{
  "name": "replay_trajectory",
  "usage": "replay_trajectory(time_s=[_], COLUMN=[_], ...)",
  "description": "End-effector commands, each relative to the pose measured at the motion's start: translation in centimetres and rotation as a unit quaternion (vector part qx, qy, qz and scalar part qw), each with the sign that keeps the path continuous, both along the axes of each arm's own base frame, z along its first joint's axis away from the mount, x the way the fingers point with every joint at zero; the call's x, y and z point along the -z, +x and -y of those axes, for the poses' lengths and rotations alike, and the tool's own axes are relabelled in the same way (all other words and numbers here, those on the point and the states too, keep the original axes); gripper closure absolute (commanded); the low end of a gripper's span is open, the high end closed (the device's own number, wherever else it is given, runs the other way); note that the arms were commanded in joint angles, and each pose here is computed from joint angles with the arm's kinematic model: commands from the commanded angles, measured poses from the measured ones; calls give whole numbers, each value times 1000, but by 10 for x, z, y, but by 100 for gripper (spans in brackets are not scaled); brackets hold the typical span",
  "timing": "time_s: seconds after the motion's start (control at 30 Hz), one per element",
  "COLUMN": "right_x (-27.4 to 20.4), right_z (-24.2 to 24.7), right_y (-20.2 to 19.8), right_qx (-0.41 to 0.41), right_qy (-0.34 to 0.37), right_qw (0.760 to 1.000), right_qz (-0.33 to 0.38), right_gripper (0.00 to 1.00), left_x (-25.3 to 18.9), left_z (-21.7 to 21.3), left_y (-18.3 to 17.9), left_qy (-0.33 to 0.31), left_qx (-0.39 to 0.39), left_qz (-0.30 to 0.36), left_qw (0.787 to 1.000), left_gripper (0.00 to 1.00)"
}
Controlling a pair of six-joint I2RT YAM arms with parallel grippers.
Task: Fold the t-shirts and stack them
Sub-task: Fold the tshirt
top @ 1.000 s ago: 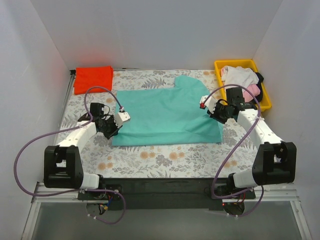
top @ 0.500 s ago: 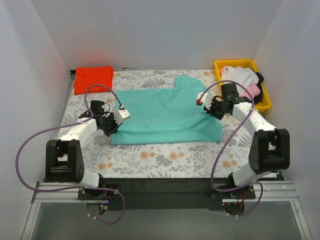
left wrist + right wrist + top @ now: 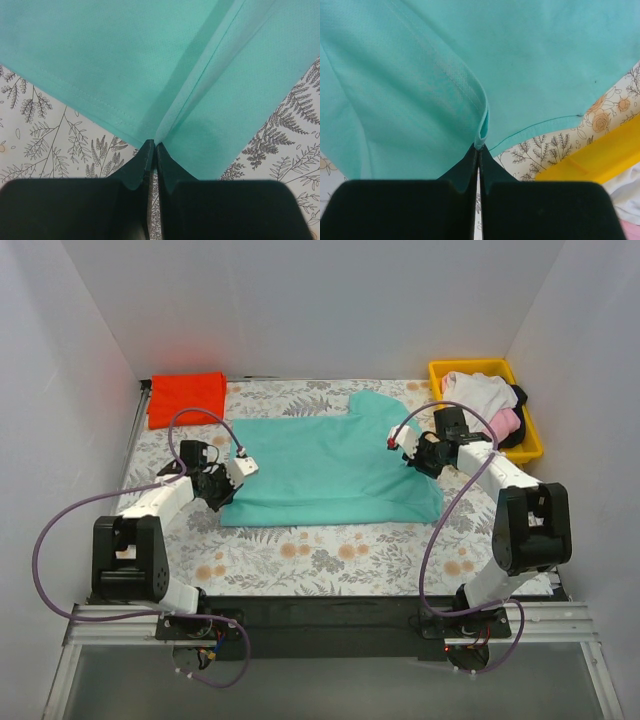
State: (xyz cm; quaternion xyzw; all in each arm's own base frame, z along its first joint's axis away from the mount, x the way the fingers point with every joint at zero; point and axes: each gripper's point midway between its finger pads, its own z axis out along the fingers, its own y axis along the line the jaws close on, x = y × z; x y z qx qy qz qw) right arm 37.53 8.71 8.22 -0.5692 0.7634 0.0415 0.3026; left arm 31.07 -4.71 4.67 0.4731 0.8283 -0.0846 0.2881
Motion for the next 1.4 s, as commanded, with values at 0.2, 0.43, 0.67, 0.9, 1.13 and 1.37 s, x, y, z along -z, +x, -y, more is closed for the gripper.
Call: replay_trajectory(time_s=[0.2,0.43,0.67,0.9,1.13,1.37], right_x=[-15,-10,-3,-4,-5,-8], right_z=[-6,-8,-7,-6,-6,1], right_y=[24,29,35,43,46,57], right_qx=[2,4,9,27,35,75], right_qy=[4,2,-1,1,1,-1], right_qw=[999,1000,1000,999,999,997], right_qz=[34,29,29,30,34,26], right_gripper=[99,99,99,99,99,54], left_x=[-3,-5,-2,9,3,1], left_z=[-6,-9,-10,-14,-11,-18], left_y=[12,16,21,31,41,51], left_qy=[6,8,10,11,1,10], left_qx=[-8,-13,-16,-51,-57,-93], left_qz=[13,16,11,-7,-5,-14], left_qw=[1000,1000,1000,999,998,996], left_gripper=[100,100,98,98,96,64])
